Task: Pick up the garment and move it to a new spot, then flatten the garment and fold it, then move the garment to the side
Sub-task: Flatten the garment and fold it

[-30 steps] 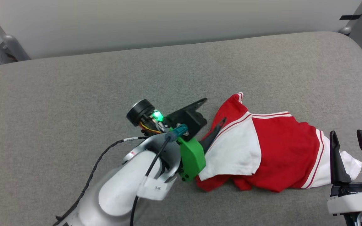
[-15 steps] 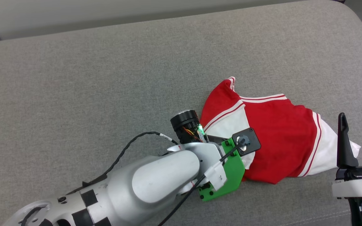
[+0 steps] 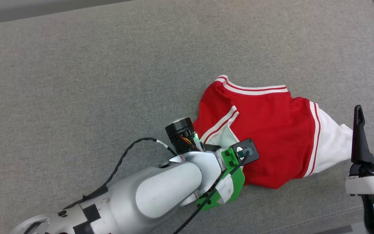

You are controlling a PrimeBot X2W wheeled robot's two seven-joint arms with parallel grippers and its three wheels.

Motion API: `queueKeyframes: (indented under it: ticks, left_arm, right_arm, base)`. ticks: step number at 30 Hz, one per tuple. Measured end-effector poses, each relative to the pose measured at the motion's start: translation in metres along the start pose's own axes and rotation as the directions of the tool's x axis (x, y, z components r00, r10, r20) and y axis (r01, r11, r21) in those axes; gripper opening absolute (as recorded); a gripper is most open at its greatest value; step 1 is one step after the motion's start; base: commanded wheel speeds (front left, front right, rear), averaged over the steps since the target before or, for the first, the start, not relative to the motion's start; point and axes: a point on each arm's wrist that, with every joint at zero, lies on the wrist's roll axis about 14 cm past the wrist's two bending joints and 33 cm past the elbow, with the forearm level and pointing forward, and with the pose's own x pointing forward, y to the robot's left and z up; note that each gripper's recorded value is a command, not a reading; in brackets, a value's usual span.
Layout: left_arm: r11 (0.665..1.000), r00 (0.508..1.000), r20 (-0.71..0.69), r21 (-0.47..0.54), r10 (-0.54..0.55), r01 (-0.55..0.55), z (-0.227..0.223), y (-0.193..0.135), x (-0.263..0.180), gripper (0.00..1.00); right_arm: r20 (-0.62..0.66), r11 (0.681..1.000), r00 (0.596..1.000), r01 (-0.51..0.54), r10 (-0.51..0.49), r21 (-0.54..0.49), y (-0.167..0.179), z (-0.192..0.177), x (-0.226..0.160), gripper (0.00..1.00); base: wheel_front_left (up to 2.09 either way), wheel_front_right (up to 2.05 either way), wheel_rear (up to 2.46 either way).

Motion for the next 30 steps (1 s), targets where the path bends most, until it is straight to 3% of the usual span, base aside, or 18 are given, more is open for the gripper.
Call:
queueKeyframes:
  ticks: [1,6,10,18,21,24,26,30]
  left_arm:
    - [1.0,1.0,0.013,0.0,0.002,-0.002,0.002,0.0,-0.001,0.0]
    - [1.0,0.994,0.112,-0.02,0.005,-0.002,0.017,-0.003,-0.008,0.0]
    - [0.995,0.956,0.294,-0.094,0.01,0.019,0.049,-0.003,-0.021,0.0]
    - [0.946,0.764,0.59,-0.315,0.262,-0.081,0.097,0.058,-0.082,0.0]
    - [0.896,0.674,0.632,-0.431,0.383,-0.106,0.095,0.082,-0.106,0.0]
    - [0.823,0.6,0.609,-0.546,0.519,-0.158,0.073,0.106,-0.126,0.0]
    - [0.755,0.549,0.574,-0.632,0.607,-0.175,0.052,0.121,-0.138,0.0]
    - [0.589,0.481,0.439,-0.779,0.759,-0.218,-0.004,0.146,-0.155,0.0]
  right_arm:
    - [0.001,1.0,1.0,-0.001,0.001,0.002,0.001,0.0,0.0,1.0]
    - [0.022,1.0,1.0,-0.008,0.008,0.01,0.004,0.006,0.001,1.0]
    - [0.037,1.0,0.999,-0.019,0.018,0.018,0.007,0.011,0.0,1.0]
    - [0.051,0.997,0.996,-0.07,0.068,0.038,0.023,0.014,0.001,1.0]
    - [0.051,0.995,0.995,-0.087,0.085,0.041,0.028,0.014,0.002,1.0]
    - [0.053,0.994,0.994,-0.1,0.098,0.044,0.032,0.014,0.003,1.0]
    - [0.055,0.993,0.993,-0.108,0.105,0.044,0.034,0.014,0.004,1.0]
    - [0.052,0.993,0.992,-0.114,0.112,0.043,0.036,0.013,0.006,1.0]
  base:
    - [0.0,0.0,0.0]
    - [0.0,0.0,0.0]
    - [0.0,0.0,0.0]
    - [0.0,0.0,0.0]
    - [0.0,0.0,0.0]
    - [0.0,0.0,0.0]
    - [0.0,0.0,0.0]
    - [0.0,0.0,0.0]
